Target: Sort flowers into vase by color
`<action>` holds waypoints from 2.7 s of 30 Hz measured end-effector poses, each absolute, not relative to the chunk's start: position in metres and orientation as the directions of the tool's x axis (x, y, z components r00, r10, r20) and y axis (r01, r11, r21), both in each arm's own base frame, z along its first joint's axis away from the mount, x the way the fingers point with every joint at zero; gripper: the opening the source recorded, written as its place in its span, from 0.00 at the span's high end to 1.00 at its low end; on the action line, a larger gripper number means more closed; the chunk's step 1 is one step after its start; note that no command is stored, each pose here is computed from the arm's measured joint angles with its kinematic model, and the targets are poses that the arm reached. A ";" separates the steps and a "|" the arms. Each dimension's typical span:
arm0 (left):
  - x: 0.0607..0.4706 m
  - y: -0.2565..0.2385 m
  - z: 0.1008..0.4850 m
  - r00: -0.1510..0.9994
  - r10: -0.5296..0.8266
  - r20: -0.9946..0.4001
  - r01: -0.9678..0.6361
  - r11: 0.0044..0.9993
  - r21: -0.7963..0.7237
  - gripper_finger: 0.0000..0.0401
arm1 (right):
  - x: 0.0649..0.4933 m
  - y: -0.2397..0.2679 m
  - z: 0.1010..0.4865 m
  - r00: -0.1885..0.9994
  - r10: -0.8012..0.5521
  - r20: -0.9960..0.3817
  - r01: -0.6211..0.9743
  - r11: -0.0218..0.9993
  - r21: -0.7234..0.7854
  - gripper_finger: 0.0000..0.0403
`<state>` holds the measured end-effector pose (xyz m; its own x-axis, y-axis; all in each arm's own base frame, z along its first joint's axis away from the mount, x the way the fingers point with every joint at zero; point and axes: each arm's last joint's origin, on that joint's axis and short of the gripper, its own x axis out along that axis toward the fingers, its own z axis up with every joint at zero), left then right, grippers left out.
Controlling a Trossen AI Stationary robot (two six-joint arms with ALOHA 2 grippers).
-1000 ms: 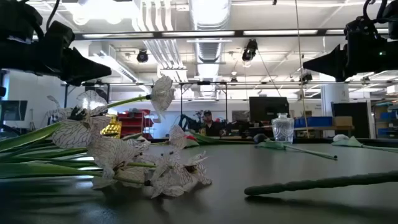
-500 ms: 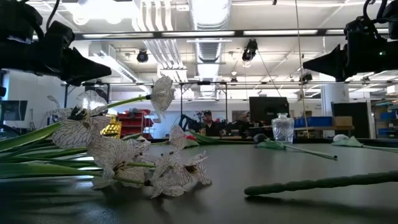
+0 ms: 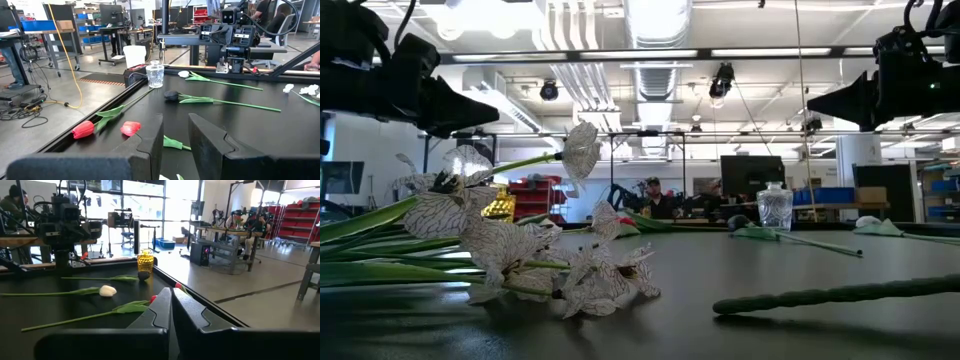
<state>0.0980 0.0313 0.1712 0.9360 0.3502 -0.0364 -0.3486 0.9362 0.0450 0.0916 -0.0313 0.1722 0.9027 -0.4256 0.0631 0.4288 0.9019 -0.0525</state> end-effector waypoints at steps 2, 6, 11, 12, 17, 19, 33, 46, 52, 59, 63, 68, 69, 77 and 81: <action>0.098 0.031 0.171 0.936 0.350 -0.036 -0.349 0.936 0.045 0.81 | 0.092 -0.031 0.172 0.903 -0.426 0.063 0.429 0.902 -0.053 0.98; 0.098 0.031 0.171 0.936 0.350 -0.037 -0.348 0.936 0.045 0.81 | 0.092 -0.031 0.172 0.903 -0.426 0.063 0.429 0.902 -0.052 0.98; 0.098 0.031 0.171 0.936 0.350 -0.036 -0.348 0.936 0.045 0.81 | 0.092 -0.031 0.172 0.903 -0.426 0.063 0.429 0.902 -0.053 0.98; 0.098 0.031 0.171 0.936 0.350 -0.037 -0.348 0.936 0.045 0.81 | 0.092 -0.031 0.172 0.903 -0.426 0.063 0.429 0.902 -0.053 0.98; 0.098 0.031 0.171 0.936 0.350 -0.036 -0.348 0.936 0.045 0.81 | 0.092 -0.031 0.172 0.903 -0.425 0.063 0.429 0.902 -0.053 0.98; 0.098 0.031 0.171 0.936 0.350 -0.037 -0.348 0.936 0.045 0.81 | 0.092 -0.031 0.172 0.903 -0.426 0.063 0.429 0.902 -0.052 0.98; 0.098 0.031 0.171 0.936 0.350 -0.036 -0.348 0.936 0.045 0.81 | 0.091 -0.031 0.178 0.897 -0.425 0.124 0.395 0.895 0.205 0.98; 0.098 0.031 0.171 0.936 0.350 -0.037 -0.348 0.936 0.045 0.81 | 0.093 -0.033 0.186 0.866 -0.461 0.192 0.335 0.821 0.462 0.98; 0.098 0.031 0.171 0.936 0.350 -0.037 -0.348 0.936 0.045 0.81 | 0.102 -0.036 0.191 0.880 -0.469 0.081 0.347 0.749 0.565 0.98; 0.098 0.031 0.171 0.936 0.350 -0.037 -0.348 0.936 0.045 0.81 | 0.130 -0.047 0.212 0.761 -0.554 -0.336 0.646 0.605 0.465 0.98; 0.098 0.031 0.171 0.936 0.350 -0.036 -0.349 0.936 0.045 0.81 | 0.152 -0.053 0.224 0.692 -0.527 -0.492 0.716 0.587 0.378 0.98; 0.098 0.031 0.171 0.936 0.350 -0.037 -0.348 0.936 0.045 0.81 | 0.183 -0.059 0.229 0.655 -0.390 -0.648 0.712 0.606 0.355 0.98; 0.098 0.031 0.171 0.936 0.350 -0.036 -0.348 0.936 0.045 0.81 | 0.189 -0.060 0.230 0.650 -0.367 -0.665 0.709 0.607 0.358 0.98; 0.098 0.031 0.171 0.936 0.350 -0.036 -0.349 0.936 0.045 0.81 | 0.223 -0.079 0.213 0.547 -0.196 -0.814 0.754 0.539 0.377 0.98; 0.098 0.031 0.171 0.936 0.350 -0.037 -0.348 0.936 0.045 0.81 | 0.231 -0.088 0.203 0.525 -0.118 -0.843 0.761 0.508 0.403 0.98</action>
<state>0.0980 0.0313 0.1712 0.9360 0.3501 -0.0366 -0.3484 0.9362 0.0454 0.2310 -0.0882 0.2035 0.5249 -0.1181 -0.8429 0.7614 0.5077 0.4031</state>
